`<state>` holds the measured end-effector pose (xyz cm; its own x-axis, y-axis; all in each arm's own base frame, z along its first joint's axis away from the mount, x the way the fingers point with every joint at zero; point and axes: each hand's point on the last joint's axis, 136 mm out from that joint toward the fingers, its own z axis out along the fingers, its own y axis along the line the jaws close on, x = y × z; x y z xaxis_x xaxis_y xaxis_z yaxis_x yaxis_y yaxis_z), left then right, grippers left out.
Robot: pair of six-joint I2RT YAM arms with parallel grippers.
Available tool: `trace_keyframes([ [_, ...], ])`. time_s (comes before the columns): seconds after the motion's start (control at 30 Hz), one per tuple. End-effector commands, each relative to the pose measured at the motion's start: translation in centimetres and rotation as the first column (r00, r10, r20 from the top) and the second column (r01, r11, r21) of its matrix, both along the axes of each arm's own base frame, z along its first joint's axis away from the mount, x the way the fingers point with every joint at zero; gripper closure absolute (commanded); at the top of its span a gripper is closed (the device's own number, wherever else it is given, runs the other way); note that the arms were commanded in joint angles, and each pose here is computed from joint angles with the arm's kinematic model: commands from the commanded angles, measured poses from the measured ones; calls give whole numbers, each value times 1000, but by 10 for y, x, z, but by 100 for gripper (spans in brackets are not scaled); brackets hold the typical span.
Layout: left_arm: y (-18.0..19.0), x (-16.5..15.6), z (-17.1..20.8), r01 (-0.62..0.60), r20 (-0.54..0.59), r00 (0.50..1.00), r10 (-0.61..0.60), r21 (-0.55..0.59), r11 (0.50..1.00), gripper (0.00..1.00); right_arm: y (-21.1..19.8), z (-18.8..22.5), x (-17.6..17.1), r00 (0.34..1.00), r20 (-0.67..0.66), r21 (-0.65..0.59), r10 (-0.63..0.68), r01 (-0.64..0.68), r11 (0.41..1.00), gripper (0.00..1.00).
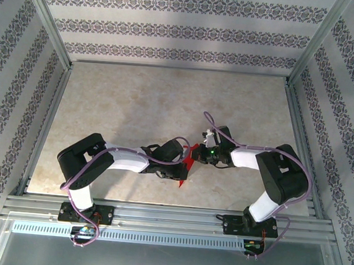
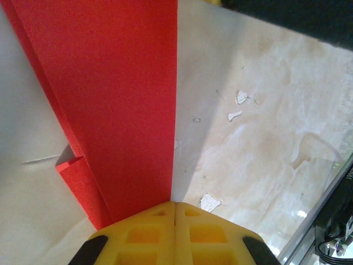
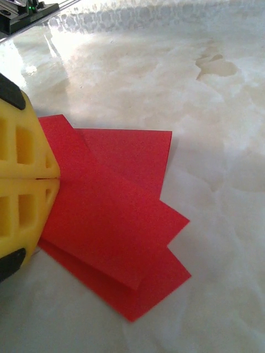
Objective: Fold a paper plane with a square sheet of paper (fold left side to right side)
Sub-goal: Fold the wing for the fifth time at the center of the table.
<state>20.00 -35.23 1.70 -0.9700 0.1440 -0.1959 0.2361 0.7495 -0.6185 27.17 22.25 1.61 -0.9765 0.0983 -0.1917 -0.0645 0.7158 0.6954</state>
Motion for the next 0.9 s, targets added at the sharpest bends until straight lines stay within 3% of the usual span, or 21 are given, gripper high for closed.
trace_keyframes([
  [0.0,44,-28,-41,13,-90,996,7,218,976,93,-17,-13,9,1000,7,-92,-22,23,996,100],
  [0.87,45,-29,-44,8,-92,996,12,212,977,94,-56,1,79,991,26,-63,-132,134,989,100],
])
